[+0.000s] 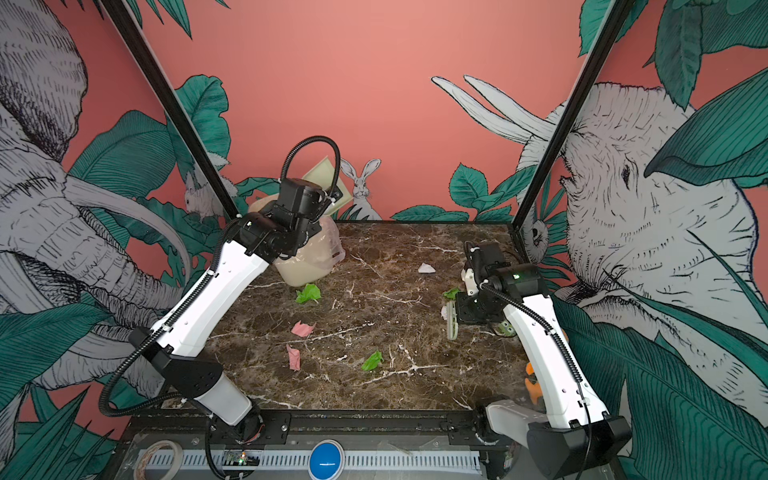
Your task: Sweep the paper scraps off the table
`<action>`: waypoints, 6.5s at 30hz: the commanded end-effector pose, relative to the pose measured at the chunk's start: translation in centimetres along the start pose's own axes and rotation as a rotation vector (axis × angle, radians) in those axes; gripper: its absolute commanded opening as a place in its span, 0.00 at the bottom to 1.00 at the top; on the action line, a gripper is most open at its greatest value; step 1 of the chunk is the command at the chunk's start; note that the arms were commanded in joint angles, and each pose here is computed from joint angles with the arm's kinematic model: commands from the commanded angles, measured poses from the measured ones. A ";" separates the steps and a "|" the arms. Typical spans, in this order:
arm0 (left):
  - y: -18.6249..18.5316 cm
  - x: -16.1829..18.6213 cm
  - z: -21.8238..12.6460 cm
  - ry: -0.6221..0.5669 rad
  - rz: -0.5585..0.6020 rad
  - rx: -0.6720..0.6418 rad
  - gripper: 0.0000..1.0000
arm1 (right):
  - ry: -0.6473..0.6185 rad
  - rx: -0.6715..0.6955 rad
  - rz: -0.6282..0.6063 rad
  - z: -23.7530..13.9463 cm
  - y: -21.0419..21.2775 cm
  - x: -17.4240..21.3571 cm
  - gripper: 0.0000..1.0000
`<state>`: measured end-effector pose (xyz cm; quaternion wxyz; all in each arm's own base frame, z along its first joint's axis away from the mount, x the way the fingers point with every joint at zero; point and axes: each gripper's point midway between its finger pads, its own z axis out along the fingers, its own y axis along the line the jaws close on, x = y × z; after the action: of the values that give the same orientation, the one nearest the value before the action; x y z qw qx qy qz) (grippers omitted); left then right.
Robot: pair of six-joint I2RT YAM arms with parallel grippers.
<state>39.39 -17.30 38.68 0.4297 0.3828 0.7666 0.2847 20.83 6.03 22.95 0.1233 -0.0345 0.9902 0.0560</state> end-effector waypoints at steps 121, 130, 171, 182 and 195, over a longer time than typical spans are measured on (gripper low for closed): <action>-39.1 8.2 0.2 0.236 0.079 0.958 0.10 | 0.244 0.036 -0.435 10.3 9.5 -7.1 0.00; -39.4 8.1 0.3 0.239 0.072 0.958 0.09 | 0.219 -0.132 -0.412 8.5 13.6 -4.9 0.00; -29.1 11.5 -5.1 0.243 -0.087 0.808 0.09 | 0.042 -0.084 -0.302 3.3 9.7 -7.8 0.00; -21.4 16.5 -4.9 0.302 -0.256 0.638 0.10 | -0.002 -0.484 -0.193 5.8 18.7 -9.5 0.00; -20.7 17.2 -5.2 0.310 -0.263 0.623 0.10 | 0.050 -0.714 -0.066 10.5 26.5 -10.9 0.00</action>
<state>22.27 -15.47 17.50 0.2037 0.3555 0.9116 0.0329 30.97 32.41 18.05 0.0813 -0.1318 0.9234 0.3512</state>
